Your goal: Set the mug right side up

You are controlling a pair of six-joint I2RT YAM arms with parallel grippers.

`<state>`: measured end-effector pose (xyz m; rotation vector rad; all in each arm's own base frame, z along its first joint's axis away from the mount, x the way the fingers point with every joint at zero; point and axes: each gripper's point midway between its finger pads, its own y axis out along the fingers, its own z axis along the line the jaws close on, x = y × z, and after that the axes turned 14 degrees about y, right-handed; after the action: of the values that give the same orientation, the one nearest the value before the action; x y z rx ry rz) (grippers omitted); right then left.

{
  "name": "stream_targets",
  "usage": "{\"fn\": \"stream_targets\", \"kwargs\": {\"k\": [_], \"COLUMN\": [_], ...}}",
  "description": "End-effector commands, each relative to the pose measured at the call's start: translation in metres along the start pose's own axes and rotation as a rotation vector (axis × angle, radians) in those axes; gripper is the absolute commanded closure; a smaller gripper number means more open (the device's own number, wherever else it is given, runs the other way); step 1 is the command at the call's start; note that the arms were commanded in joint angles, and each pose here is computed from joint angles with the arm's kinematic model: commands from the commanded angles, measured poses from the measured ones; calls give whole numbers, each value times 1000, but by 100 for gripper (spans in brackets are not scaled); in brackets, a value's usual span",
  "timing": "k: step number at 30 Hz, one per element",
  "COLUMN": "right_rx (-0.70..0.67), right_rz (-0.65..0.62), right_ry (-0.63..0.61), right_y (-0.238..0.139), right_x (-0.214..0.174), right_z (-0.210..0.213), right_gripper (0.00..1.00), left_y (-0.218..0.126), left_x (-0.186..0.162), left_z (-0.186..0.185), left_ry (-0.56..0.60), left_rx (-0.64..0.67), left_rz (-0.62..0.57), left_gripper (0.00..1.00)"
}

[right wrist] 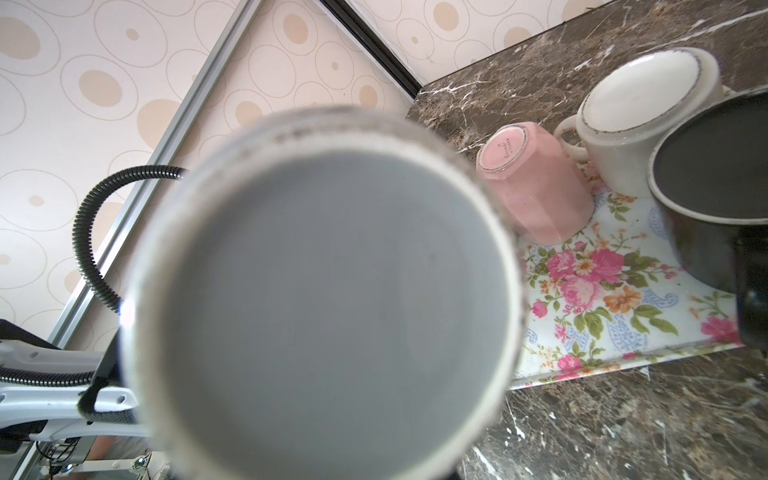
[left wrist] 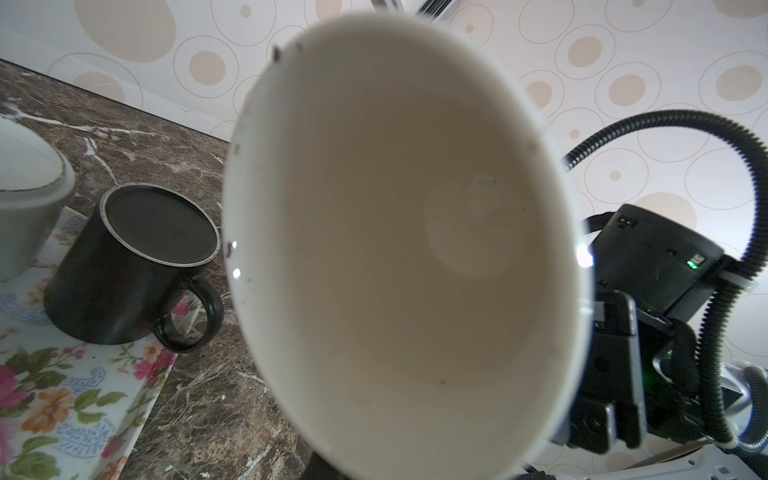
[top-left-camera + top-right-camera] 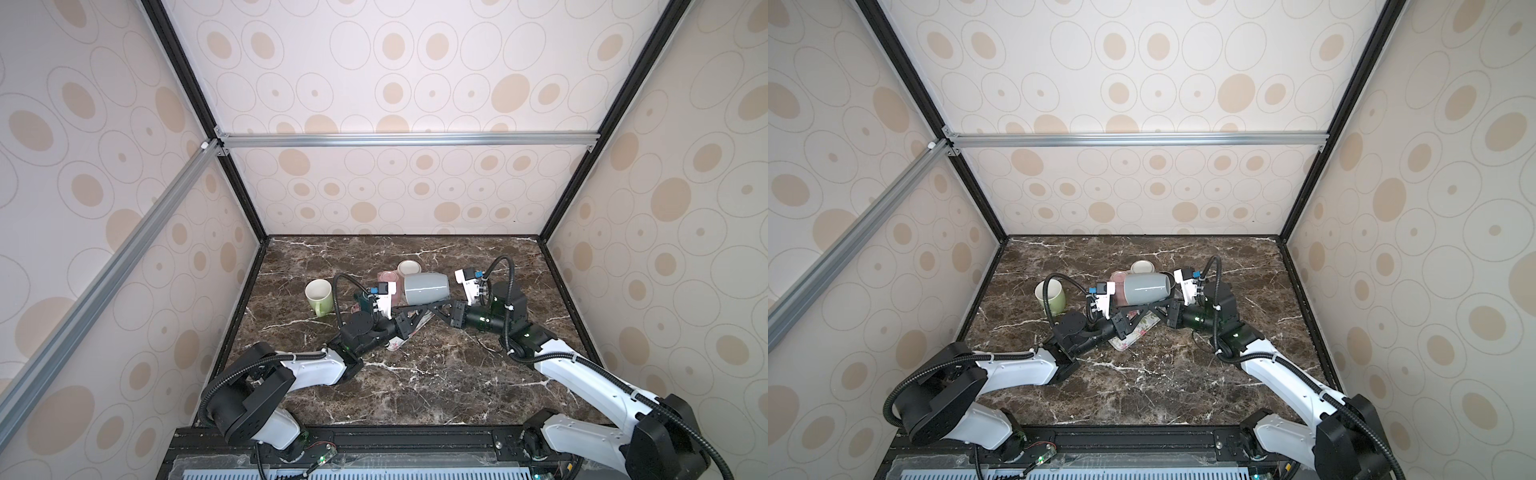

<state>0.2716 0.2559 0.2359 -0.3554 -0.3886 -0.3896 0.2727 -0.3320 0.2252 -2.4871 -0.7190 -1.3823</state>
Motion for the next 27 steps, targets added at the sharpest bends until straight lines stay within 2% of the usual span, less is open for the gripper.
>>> {"fn": "stream_targets", "kwargs": {"k": [1, 6, 11, 14, 19, 24, 27], "right_rx": [-17, 2, -13, -20, -34, -56, -97], "right_rz": [75, 78, 58, 59, 43, 16, -13], "right_ry": [10, -3, -6, -6, 0, 7, 2], "right_y": [4, 4, 3, 4, 5, 3, -2], "right_x": [-20, -19, -16, -17, -12, -6, -1], "right_z": [-11, -6, -8, -10, -14, -19, -26], "right_gripper": [100, 100, 89, 77, 52, 37, 32], "left_y": [-1, 2, 2, 6, 13, 17, 17], "left_x": [41, 37, 31, 27, 12, -6, -12], "left_z": [-50, -60, -38, -28, -13, 6, 17], "left_ry": [87, 88, 68, 74, 76, 67, 80], "left_rx": [-169, -231, -127, -72, -12, 60, 118], "left_rz": [-116, -93, -87, -64, 1, 63, 93], "left_gripper": [100, 100, 100, 100, 100, 100, 100]}}
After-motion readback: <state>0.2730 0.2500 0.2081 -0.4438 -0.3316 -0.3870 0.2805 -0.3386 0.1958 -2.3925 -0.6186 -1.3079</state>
